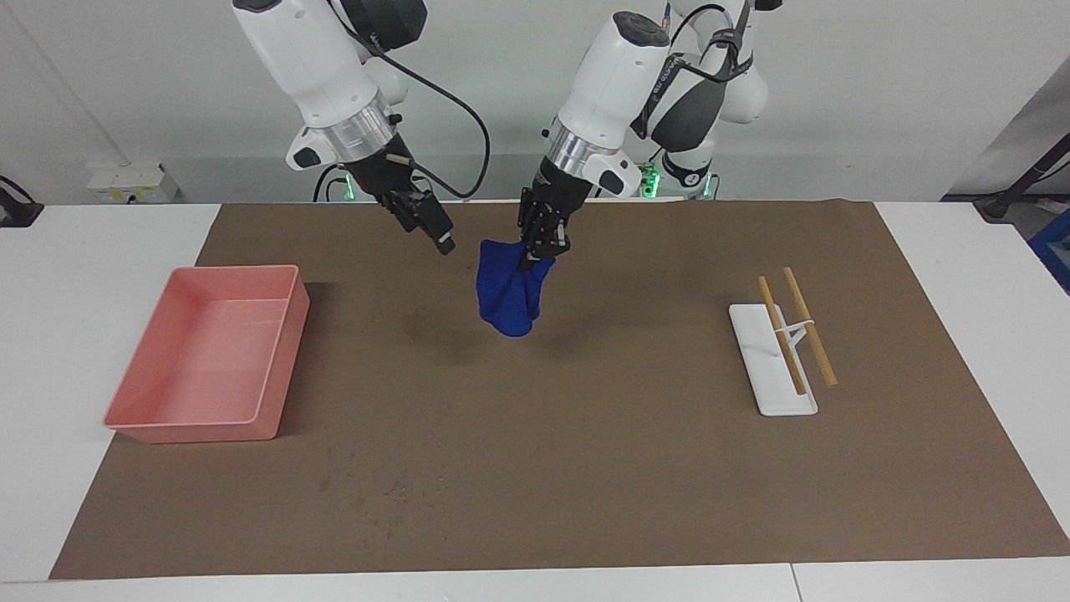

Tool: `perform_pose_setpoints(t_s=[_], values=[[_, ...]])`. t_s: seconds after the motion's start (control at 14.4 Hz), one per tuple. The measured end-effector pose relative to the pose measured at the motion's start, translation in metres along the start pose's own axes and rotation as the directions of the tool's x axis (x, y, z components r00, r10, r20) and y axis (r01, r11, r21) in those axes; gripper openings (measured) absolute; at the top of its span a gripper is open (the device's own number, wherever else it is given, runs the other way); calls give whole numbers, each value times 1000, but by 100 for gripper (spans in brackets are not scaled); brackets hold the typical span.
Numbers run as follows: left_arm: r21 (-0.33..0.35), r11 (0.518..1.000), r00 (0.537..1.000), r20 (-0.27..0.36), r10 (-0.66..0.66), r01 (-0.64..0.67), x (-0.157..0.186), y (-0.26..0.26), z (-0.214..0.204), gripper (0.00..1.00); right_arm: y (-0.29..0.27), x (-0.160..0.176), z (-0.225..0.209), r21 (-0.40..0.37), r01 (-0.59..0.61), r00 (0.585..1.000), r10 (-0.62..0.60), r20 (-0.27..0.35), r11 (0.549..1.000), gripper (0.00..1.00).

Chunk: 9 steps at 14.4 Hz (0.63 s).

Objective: Wipe water with towel using both arms
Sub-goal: 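Lift the blue cloth with the left gripper toward the right gripper, then grasp the cloth with the right gripper while the left gripper releases it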

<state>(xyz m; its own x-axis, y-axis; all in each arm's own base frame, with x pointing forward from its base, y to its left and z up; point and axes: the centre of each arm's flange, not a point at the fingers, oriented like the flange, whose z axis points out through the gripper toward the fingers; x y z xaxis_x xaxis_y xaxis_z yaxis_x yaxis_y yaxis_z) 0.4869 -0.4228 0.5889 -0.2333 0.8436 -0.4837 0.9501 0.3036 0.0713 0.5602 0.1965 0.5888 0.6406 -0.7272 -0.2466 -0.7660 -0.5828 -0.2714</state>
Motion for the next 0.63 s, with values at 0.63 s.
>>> perform_pose_setpoints(t_s=[0.63], values=[[-48, 988, 984, 100, -144, 149, -17, 2, -25, 16, -1, 0, 27, 50, -118, 989, 113, 97, 992, 96]])
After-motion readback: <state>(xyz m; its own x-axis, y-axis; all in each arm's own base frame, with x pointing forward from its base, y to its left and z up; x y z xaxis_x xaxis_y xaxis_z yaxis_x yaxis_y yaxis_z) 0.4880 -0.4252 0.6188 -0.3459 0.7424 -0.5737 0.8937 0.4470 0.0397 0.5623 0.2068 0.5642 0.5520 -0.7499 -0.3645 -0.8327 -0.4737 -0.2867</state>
